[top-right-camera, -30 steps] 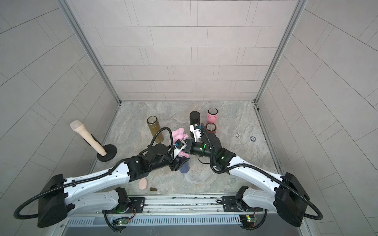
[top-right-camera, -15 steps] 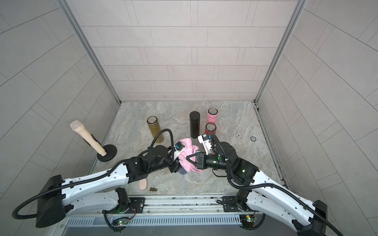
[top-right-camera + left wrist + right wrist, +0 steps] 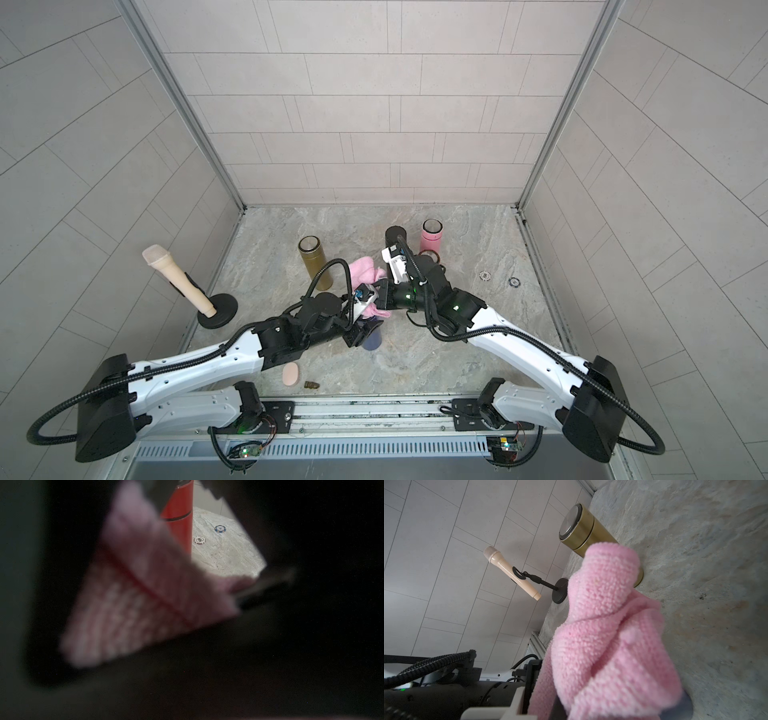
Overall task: Wipe the surface of the thermos
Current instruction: Wipe the dirt from the surface of the thermos.
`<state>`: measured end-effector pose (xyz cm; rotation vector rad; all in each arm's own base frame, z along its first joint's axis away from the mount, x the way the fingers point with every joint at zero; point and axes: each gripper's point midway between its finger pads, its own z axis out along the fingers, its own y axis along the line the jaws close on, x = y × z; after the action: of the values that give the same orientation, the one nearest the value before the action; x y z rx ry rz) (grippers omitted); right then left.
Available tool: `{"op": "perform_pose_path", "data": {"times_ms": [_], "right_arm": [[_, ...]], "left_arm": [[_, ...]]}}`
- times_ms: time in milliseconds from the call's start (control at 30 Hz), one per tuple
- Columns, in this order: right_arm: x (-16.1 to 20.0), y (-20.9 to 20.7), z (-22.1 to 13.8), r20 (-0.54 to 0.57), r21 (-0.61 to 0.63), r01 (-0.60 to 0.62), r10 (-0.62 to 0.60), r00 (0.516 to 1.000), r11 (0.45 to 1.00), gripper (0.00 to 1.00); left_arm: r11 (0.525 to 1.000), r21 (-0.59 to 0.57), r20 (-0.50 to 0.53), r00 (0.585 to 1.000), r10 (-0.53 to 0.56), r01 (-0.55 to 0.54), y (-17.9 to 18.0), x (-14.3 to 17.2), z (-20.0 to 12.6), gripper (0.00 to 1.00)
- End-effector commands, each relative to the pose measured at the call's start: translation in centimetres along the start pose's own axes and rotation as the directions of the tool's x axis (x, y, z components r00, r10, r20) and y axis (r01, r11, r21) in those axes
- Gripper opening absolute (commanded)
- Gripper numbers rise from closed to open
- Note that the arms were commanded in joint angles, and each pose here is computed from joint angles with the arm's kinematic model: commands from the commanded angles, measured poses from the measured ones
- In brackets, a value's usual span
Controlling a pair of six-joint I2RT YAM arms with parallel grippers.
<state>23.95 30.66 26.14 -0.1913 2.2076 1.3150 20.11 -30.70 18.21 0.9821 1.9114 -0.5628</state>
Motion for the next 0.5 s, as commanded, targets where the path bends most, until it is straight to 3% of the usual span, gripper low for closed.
{"op": "perform_pose_path", "data": {"times_ms": [0, 200, 333, 467], "right_arm": [[-0.9, 1.5, 0.8, 0.010, -0.062, 0.022, -0.021, 1.000, 0.998, 0.00], [3.5, -0.3, 1.2, -0.123, -0.062, -0.044, 0.036, 0.992, 0.997, 0.00], [6.7, -1.6, -1.4, -0.190, -0.033, -0.011, 0.005, 0.982, 0.999, 0.00], [7.5, -2.4, -4.7, -0.165, 0.015, 0.018, -0.015, 0.986, 1.000, 0.00]], "left_arm": [[1.000, 0.015, 0.097, 0.995, 0.025, -0.027, -0.7, -3.0, -0.5, 0.00], [0.988, -0.154, 0.102, 0.995, -0.014, 0.030, 2.4, -2.9, -0.8, 0.00], [0.968, -0.247, 0.093, 0.995, -0.026, 0.048, 4.1, -2.7, -1.1, 0.00], [0.956, -0.289, 0.081, 0.996, -0.023, 0.046, 4.9, -2.6, -1.5, 0.00]]}}
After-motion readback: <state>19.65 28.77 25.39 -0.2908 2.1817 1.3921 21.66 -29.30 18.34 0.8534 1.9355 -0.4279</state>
